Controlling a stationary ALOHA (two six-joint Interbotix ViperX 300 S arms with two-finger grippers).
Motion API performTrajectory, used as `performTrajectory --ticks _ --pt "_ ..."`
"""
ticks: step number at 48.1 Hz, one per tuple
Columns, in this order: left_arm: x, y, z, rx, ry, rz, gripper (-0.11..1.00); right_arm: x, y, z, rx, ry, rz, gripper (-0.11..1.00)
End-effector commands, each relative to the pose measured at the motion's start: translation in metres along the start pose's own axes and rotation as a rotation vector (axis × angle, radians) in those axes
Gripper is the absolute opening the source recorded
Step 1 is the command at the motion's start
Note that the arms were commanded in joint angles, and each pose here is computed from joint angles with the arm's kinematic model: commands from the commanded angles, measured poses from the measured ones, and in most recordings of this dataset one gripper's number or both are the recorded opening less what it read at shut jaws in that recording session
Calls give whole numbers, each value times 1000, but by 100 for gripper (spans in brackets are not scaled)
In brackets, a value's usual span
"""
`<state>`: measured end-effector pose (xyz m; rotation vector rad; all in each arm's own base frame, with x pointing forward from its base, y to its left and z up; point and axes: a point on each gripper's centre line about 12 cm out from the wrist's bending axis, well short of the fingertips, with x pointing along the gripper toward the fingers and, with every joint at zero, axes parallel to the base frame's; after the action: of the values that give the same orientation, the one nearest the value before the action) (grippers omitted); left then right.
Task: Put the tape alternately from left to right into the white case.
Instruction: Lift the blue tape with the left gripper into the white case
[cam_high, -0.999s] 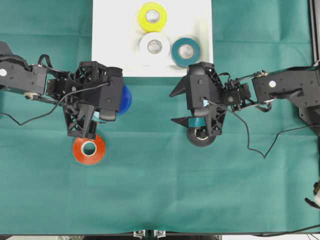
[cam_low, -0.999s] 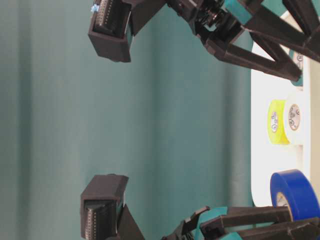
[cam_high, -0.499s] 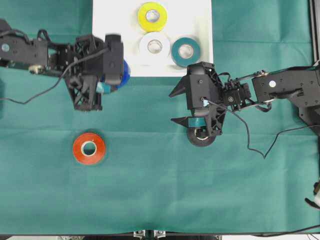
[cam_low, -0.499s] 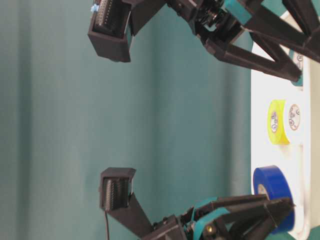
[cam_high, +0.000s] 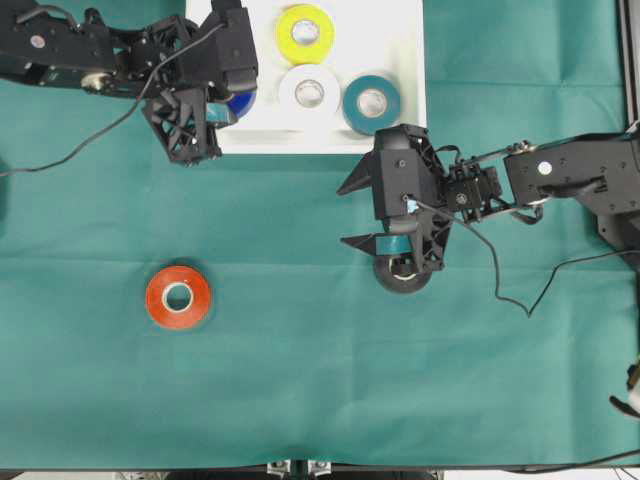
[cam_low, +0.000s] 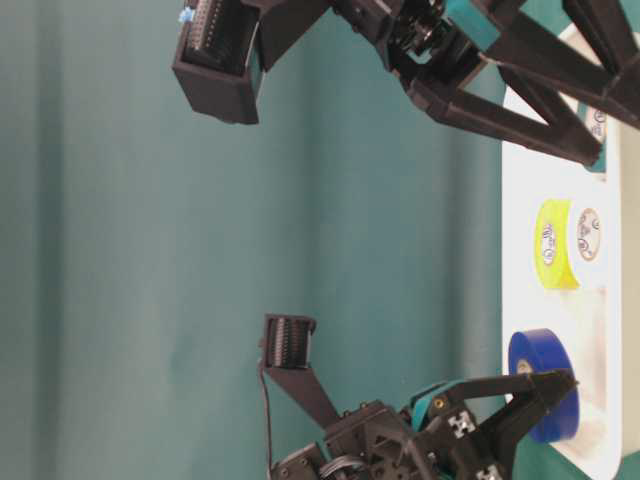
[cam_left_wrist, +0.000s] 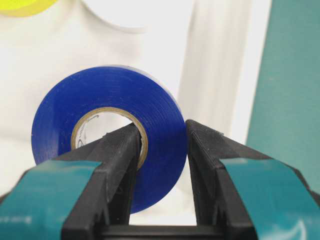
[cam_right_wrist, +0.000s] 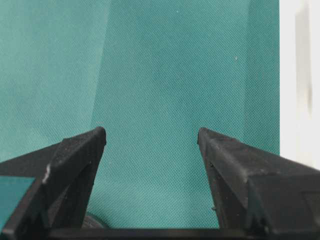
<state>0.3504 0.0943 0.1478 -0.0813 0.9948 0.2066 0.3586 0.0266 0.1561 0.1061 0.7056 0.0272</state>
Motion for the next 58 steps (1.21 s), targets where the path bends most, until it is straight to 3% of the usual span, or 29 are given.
performTrajectory --ticks 1,46,52,58 --pt "-2 5 12 -4 -44 10 -4 -6 4 11 -3 -41 12 79" --pt "11 4 11 -2 -58 10 -3 -6 3 11 -2 -41 11 79" --pt "9 3 12 -1 -58 8 16 -6 4 11 -3 -43 13 79" --pt "5 3 12 -1 -66 9 50 -6 4 11 -3 -43 13 79"
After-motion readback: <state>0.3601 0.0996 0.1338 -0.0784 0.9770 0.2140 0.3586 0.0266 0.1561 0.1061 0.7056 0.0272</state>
